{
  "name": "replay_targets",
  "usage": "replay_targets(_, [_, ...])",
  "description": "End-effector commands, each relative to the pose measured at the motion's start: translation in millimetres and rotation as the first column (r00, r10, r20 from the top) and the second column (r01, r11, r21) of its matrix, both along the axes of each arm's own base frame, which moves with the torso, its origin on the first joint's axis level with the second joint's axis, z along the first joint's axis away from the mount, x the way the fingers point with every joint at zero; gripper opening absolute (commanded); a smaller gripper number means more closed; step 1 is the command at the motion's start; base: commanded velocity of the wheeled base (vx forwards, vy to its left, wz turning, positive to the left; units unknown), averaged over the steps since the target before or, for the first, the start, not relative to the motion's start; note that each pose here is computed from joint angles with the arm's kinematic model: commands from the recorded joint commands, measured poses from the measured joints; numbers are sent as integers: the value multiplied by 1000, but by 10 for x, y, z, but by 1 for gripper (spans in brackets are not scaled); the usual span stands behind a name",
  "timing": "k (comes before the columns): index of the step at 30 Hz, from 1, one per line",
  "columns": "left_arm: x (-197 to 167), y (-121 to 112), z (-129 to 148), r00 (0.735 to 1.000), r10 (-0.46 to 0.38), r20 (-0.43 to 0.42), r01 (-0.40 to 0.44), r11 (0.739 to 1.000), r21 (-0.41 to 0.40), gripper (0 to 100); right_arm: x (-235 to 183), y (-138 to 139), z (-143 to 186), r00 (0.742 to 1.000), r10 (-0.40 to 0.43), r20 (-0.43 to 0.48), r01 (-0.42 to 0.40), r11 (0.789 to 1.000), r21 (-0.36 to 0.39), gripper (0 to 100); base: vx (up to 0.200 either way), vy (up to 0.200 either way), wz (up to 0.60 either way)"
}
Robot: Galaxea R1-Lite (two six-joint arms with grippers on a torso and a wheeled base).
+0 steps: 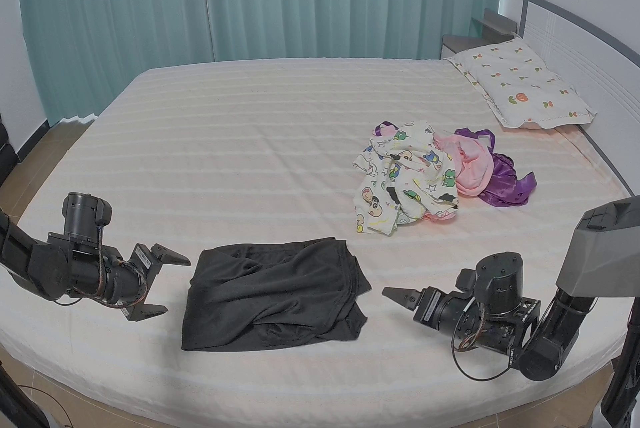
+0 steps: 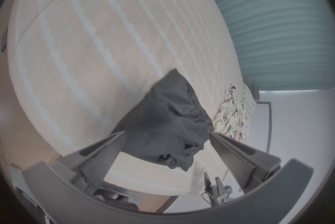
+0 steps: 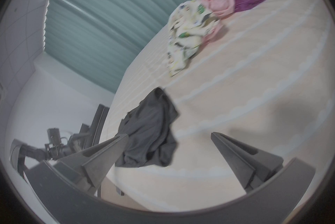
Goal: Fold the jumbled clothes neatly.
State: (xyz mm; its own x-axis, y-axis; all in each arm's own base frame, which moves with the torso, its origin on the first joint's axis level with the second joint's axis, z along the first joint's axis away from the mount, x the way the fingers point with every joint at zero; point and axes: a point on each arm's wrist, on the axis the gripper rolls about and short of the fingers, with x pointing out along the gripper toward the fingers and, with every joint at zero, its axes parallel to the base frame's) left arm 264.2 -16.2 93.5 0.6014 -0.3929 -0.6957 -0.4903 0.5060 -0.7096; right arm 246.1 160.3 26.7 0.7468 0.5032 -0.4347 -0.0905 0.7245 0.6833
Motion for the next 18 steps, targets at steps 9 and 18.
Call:
replay_targets(9, [23,184,-42,1000,-6,1,6,999,-36,100,-294,393,-123,981,194,-22,-195,979,-52,100,0,200,0])
replay_targets(18, [40,212,-67,1000,-1,-6,1,999,-41,100,-320,448,-232,976,209,-54,-213,974,-78,100,0,67,0])
